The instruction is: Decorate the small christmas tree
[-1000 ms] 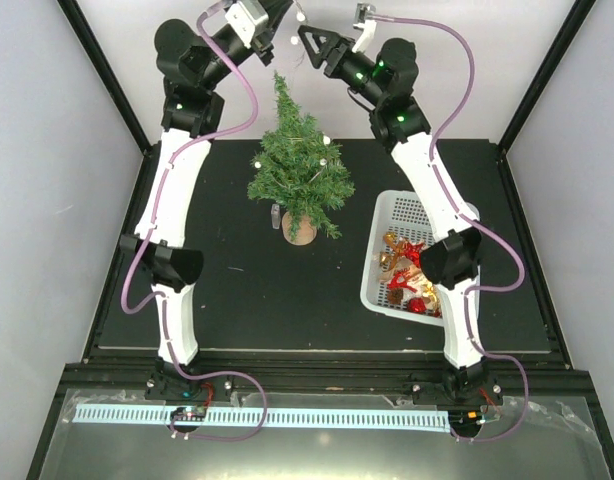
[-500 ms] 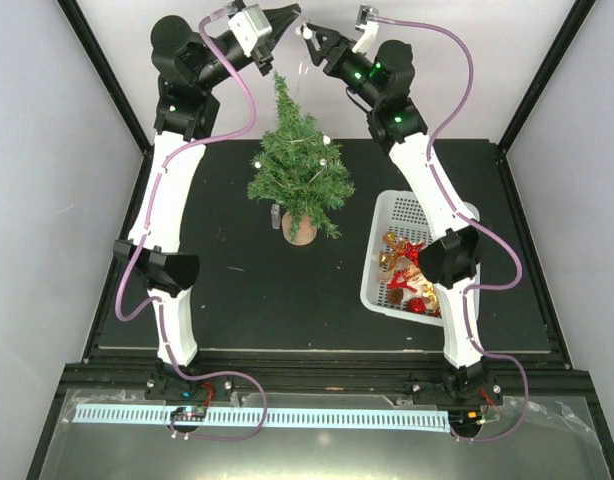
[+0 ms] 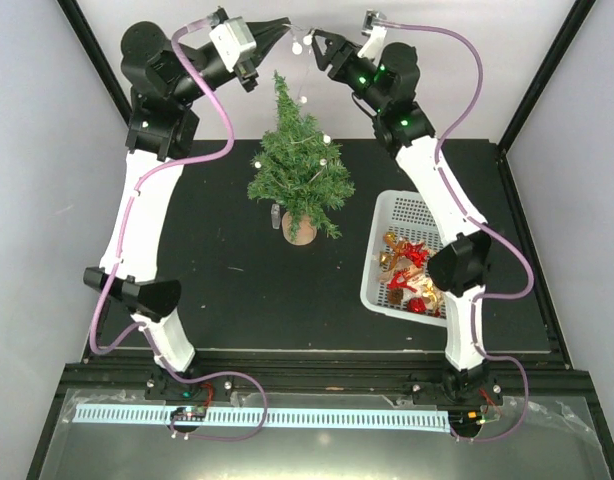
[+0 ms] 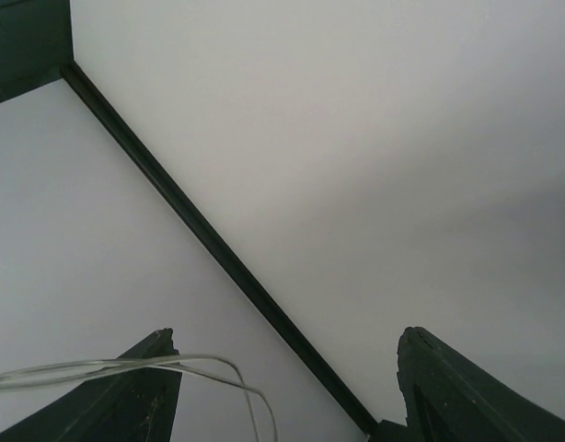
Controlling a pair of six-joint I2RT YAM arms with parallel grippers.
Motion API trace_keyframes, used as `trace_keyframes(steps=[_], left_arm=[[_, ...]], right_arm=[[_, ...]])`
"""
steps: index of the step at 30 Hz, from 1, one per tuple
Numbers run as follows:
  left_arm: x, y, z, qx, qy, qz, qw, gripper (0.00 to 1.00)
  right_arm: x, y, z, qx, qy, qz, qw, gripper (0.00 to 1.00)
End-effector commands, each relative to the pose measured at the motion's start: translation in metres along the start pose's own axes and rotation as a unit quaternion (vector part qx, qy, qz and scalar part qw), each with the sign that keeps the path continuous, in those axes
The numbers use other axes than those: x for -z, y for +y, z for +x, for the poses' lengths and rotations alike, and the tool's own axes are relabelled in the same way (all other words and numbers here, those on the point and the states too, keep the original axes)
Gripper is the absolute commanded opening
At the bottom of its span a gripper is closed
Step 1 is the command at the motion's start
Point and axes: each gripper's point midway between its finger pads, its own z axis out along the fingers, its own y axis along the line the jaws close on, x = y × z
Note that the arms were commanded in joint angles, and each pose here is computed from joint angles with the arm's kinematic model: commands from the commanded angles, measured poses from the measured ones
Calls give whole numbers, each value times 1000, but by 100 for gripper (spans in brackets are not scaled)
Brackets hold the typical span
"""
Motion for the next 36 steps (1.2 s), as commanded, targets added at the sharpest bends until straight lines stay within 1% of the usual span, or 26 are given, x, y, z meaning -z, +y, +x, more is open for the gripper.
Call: trace_keyframes(steps=[1,5,10,19,26,36], left_arm=[[10,-15,-28,-4,-15,19,1000,2],[15,-19,-35,1,-13,18,1000,1],[21,-23,-43,8,-11,20,1000,2],[39,-41,-43,16,9,22,1000,1],[57,-58,-43,18,25,19,999,2],[80,-74,-58,24,30,11,999,2]], right_arm=[[27,34,-35,33,-33,-6,999,66],[39,37,-39,37,-38,-3,999,66],[49,42,-37,37,-28,-4,999,66],[68,51,-28,24,-12,-17,1000,66],[83,70,-24,24,3,-40,999,65],[102,96,-22,16,13,-76,997,64]])
